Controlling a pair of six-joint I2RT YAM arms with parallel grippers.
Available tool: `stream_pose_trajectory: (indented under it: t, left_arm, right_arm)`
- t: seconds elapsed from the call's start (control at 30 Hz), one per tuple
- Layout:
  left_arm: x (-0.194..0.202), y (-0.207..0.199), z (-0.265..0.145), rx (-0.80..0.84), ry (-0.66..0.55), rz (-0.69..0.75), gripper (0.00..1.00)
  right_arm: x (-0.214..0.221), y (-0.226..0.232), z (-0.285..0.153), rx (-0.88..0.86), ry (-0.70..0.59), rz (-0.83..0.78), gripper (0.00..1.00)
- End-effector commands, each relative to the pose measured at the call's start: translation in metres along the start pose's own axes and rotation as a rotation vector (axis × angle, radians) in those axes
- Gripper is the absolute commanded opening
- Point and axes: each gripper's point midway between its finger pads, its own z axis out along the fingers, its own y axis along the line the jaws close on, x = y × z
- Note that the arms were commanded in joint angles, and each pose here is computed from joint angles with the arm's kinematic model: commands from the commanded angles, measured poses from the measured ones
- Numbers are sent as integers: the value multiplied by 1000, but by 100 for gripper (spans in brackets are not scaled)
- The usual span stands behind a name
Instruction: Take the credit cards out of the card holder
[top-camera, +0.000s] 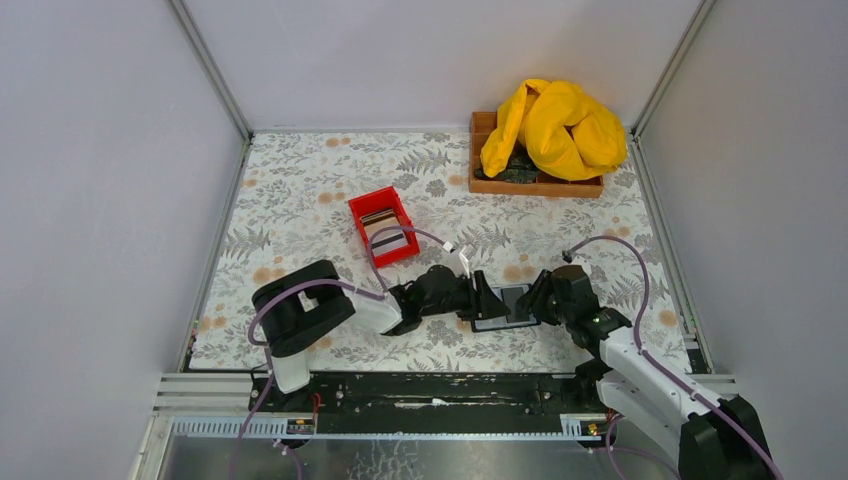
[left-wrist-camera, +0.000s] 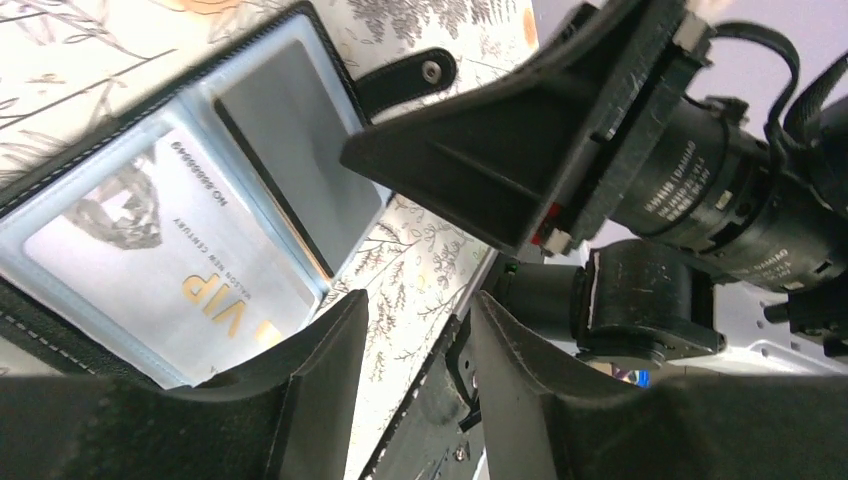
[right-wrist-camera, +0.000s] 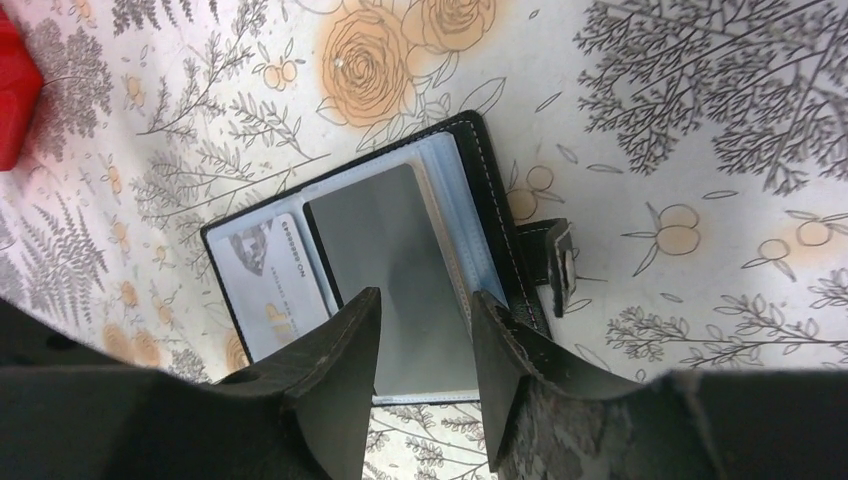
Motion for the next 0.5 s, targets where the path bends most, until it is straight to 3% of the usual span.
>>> stream_pose_trajectory:
  t: [0.0,0.17,0.27,0.47]
  left_arm:
    - [-14,8,2,-2,-118,-43,50]
    - [-14,22,-3,-23,-160,-58,47]
    - [-19,27,-14,-53,-195,-45,36]
    - [-26,37,-41,-131,-254,13,16]
  right_arm:
    - [19,2,-4,-45,70,36,46]
    - [17,8,-12,-105,51,-27,42]
    - [13,27,-19,-231,15,-84,40]
    - [-8,41,-32,-294,-84,-146,39]
